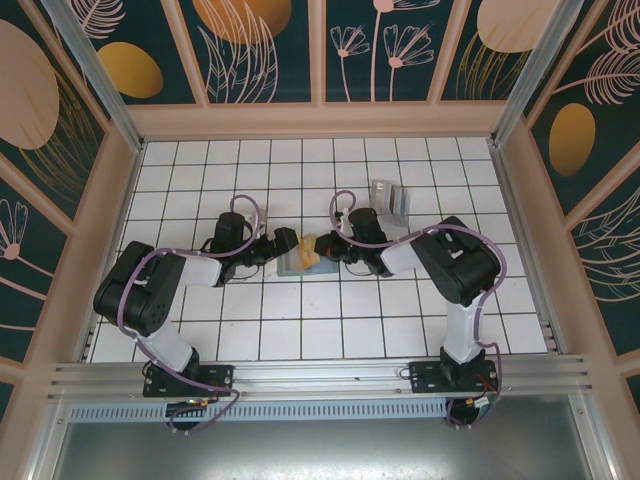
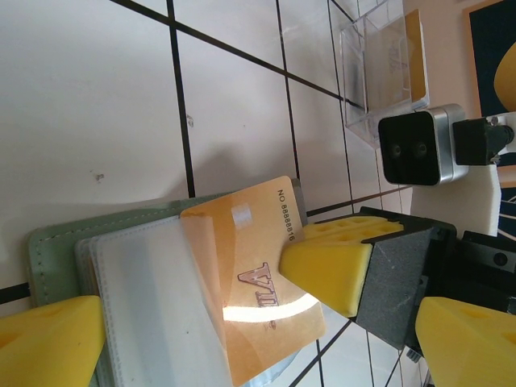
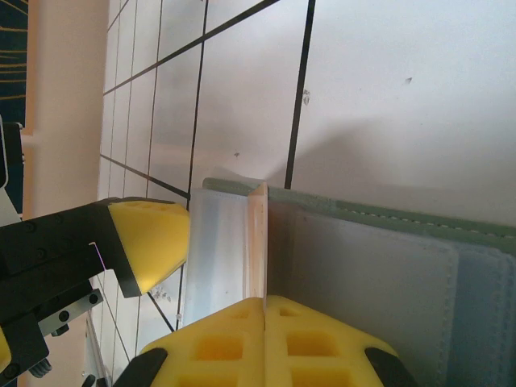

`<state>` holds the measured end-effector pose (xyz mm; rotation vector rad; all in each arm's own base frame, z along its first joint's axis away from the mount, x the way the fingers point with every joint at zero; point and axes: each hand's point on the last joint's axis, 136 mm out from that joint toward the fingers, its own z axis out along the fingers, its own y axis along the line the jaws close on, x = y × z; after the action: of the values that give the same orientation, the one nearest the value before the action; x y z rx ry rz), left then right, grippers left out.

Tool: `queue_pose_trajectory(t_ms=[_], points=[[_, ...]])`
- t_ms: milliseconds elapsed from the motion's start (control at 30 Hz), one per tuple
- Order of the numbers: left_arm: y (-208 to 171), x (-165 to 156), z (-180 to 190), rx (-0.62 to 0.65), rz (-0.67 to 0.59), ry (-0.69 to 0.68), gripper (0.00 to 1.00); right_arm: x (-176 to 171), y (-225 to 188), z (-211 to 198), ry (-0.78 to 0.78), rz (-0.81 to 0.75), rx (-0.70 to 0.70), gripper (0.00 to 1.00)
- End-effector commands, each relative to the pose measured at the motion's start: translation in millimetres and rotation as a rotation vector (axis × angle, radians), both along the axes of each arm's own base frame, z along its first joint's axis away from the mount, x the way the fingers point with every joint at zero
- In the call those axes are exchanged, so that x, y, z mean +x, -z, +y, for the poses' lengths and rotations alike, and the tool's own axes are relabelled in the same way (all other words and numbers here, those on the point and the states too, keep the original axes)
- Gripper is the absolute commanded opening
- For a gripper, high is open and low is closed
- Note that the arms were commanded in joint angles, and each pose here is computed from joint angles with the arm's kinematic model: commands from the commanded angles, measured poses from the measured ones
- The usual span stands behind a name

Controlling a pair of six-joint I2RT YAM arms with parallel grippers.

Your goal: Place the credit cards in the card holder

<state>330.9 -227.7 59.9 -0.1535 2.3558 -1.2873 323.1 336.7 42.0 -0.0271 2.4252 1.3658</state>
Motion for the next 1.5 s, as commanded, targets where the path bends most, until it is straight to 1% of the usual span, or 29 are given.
queue_pose_trajectory(t_ms=[0, 133, 233, 367, 433, 533, 700, 800, 1167, 1467], points=[[47, -21, 10, 0.092, 0.146, -0.016, 0.99, -2, 10, 1, 0.001, 0.007, -0.002, 0.0], [47, -22, 10, 0.094, 0.145, -0.016, 0.99, 0, 12, -1, 0.009, -0.02, -0.012, 0.0], [46, -21, 9, 0.09, 0.14, -0.013, 0.99, -1, 11, -1, 0.025, -0.008, 0.007, 0.0], [44, -21, 11, 0.094, 0.132, -0.024, 0.99, -11, 7, 4, 0.034, 0.008, 0.041, 0.0], [45, -22, 9, 0.091, 0.137, -0.014, 0.99, -19, 6, 6, 0.061, -0.003, 0.036, 0.0], [44, -23, 8, 0.083, 0.137, -0.014, 0.99, -27, 3, 4, 0.104, 0.008, 0.068, 0.0], [49, -25, 8, 0.096, 0.149, -0.003, 0.99, -29, 10, -6, 0.145, 0.022, 0.061, 0.0], [49, -24, 8, 0.102, 0.141, -0.006, 0.99, -31, 9, -5, 0.148, 0.039, 0.082, 0.0], [50, -26, 7, 0.107, 0.147, -0.005, 0.99, -9, 7, -5, 0.198, 0.011, 0.081, 0.0], [46, -24, 5, 0.105, 0.138, -0.006, 0.99, -8, 8, 14, 0.159, -0.006, 0.091, 0.0]])
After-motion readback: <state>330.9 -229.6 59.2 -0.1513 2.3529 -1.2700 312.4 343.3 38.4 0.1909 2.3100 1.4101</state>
